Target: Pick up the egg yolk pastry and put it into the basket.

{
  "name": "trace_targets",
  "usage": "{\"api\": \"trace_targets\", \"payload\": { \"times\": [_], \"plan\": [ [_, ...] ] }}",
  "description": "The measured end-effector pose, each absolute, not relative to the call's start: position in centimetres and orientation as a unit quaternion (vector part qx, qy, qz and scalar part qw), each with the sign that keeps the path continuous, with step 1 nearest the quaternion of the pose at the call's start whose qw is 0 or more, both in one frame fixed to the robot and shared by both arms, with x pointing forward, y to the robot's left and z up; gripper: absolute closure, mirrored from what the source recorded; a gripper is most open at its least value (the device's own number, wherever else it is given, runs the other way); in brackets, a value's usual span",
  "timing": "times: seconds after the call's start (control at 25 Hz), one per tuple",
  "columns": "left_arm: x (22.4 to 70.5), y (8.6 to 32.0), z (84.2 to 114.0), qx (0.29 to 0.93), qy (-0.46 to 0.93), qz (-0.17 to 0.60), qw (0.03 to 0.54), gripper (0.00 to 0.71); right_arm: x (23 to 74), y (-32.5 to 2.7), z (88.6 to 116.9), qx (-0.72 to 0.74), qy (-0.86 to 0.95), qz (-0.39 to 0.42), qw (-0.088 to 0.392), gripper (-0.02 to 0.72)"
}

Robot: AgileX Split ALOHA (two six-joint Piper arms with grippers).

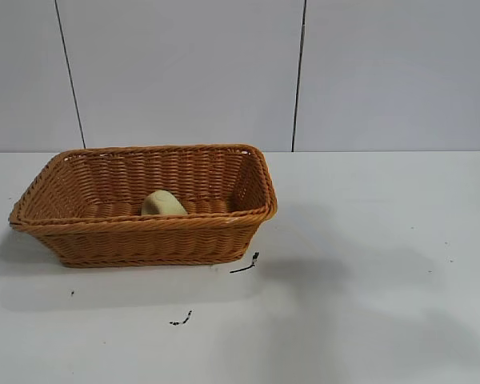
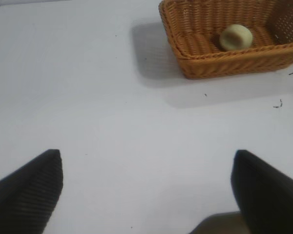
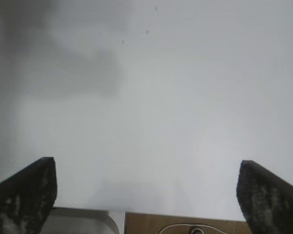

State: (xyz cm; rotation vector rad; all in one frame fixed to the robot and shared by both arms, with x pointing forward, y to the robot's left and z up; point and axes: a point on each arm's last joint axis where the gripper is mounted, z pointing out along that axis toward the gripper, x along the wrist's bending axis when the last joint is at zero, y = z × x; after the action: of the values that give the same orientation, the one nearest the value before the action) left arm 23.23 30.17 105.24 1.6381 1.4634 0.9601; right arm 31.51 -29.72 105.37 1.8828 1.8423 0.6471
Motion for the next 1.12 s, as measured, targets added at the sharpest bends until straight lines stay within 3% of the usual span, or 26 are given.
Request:
{"api": "trace_targets", "payload": {
  "times": [0.12,0.56,1.12],
  "plan": [
    [23.2,30.2,105.2,0.637,0.569,0.373,0.364,0.014,29.1,-29.6,104.4,0.665,0.651,0.273,0.244,0.01],
    [23.2,30.2,105.2,0.637,0.569,0.373,0.364,0.014,23.9,-29.4,105.2,0.605,0.601,0.383,0.355,0.01],
    [23.2,30.2,105.2,0.637,0.569,0.373,0.364,0.014,23.5,-29.4,105.1,0.591,0.607,0.394,0.356,0.01]
  ]
}}
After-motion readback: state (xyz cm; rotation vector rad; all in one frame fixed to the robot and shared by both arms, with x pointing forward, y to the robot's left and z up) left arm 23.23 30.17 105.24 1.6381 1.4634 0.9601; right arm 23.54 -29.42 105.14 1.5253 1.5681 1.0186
